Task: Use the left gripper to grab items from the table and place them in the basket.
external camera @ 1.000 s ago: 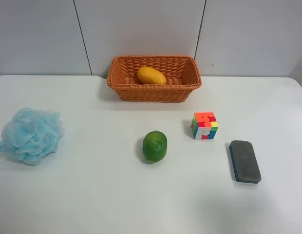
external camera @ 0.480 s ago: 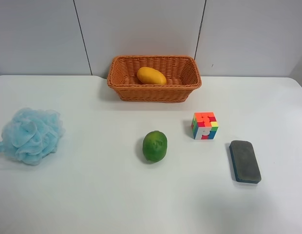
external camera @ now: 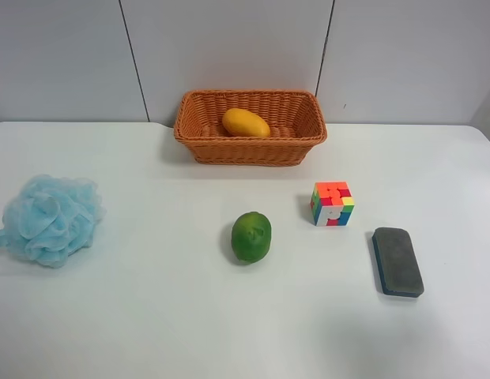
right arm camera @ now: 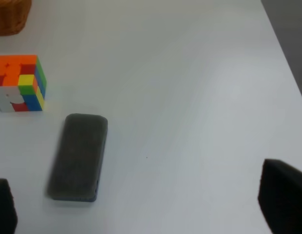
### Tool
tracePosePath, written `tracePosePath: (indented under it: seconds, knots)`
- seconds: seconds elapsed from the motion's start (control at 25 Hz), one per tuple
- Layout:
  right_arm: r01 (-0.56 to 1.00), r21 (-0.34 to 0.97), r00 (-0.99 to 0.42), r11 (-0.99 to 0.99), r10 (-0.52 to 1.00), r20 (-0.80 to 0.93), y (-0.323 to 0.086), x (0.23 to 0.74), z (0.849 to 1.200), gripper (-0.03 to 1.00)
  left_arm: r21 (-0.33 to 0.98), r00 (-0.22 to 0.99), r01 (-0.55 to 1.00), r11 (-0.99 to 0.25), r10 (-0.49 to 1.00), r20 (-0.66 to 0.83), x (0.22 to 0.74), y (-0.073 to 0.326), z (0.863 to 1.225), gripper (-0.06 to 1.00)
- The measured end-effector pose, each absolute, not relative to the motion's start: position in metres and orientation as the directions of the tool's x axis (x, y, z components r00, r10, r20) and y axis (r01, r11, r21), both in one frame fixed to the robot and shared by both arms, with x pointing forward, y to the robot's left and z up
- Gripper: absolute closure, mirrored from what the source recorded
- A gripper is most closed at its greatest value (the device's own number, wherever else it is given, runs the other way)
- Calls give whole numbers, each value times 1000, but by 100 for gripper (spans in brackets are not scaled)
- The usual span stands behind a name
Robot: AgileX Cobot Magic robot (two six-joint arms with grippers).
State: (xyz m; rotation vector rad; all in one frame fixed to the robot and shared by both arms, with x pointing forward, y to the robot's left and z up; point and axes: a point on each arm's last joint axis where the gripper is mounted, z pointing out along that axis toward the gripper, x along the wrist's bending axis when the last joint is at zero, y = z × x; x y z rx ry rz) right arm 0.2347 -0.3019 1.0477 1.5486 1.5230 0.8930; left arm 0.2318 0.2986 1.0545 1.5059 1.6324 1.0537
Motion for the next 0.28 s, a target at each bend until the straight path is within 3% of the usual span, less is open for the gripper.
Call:
tracePosePath:
  seconds: [0.28]
  knots:
    - [457,890,38,14,999,-35,-302,235,1048,-3,893,-74,450,-8,996,47,232,299,1055,11]
